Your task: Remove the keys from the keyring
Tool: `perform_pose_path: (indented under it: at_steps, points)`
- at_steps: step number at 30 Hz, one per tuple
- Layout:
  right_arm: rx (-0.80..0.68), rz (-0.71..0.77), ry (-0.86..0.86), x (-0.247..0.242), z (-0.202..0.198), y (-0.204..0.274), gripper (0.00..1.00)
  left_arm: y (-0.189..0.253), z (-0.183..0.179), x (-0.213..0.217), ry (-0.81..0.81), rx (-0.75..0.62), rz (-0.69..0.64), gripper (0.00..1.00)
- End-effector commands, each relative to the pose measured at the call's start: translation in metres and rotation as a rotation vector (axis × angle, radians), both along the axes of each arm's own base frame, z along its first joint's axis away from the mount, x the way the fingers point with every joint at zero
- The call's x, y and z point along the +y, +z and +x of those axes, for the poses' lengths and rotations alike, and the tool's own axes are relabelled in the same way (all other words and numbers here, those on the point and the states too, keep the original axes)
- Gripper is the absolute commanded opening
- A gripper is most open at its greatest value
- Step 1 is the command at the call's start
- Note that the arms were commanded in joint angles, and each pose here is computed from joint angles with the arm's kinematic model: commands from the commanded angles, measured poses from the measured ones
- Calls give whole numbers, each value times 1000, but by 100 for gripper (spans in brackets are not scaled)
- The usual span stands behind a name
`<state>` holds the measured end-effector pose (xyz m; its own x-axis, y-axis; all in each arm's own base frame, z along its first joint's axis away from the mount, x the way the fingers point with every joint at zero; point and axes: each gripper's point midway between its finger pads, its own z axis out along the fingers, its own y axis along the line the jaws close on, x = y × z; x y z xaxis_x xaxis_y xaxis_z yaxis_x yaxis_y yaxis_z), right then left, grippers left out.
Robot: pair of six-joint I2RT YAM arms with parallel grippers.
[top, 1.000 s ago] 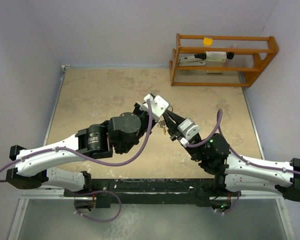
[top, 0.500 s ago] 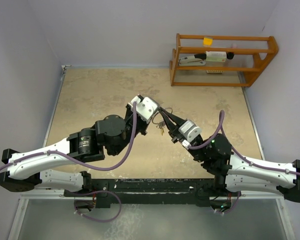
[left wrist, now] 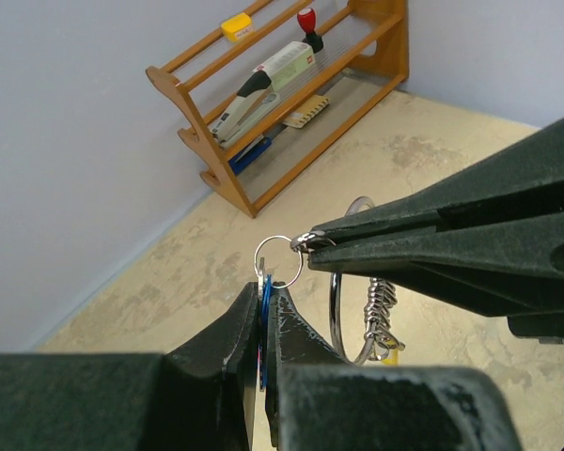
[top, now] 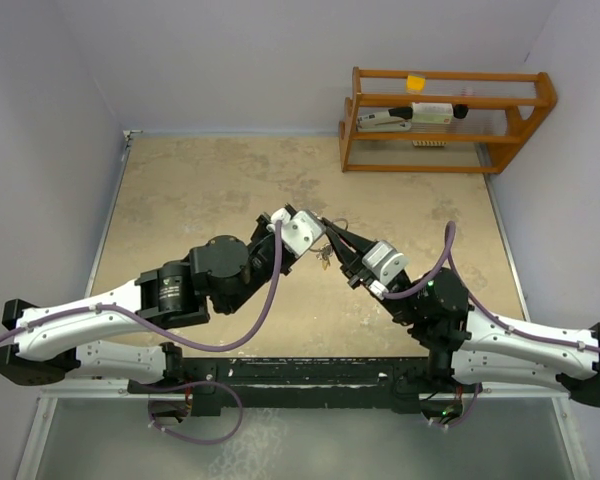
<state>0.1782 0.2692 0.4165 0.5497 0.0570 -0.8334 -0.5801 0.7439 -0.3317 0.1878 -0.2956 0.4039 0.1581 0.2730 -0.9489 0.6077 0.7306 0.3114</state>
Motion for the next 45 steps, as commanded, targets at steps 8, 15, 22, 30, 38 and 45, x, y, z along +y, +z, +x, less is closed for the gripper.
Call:
perform_pose_path:
  at_steps: [8,15,22,30,38,45]
  points:
    - [-47,245,14,-41,-13,61,0,6,9,20,32,-99,51,0]
    - [-47,255,32,-41,-16,64,0,-13,15,0,13,-93,124,0]
    - [-50,263,36,-41,-16,65,0,-19,22,-9,-37,-66,105,0]
    - [-45,267,34,-40,-15,64,0,-40,19,-13,-98,-25,150,0]
    - [-45,288,25,-41,-14,64,0,-79,5,-26,-219,66,240,0]
    - [-56,289,5,-40,-11,63,0,-100,-29,-35,-420,138,268,0]
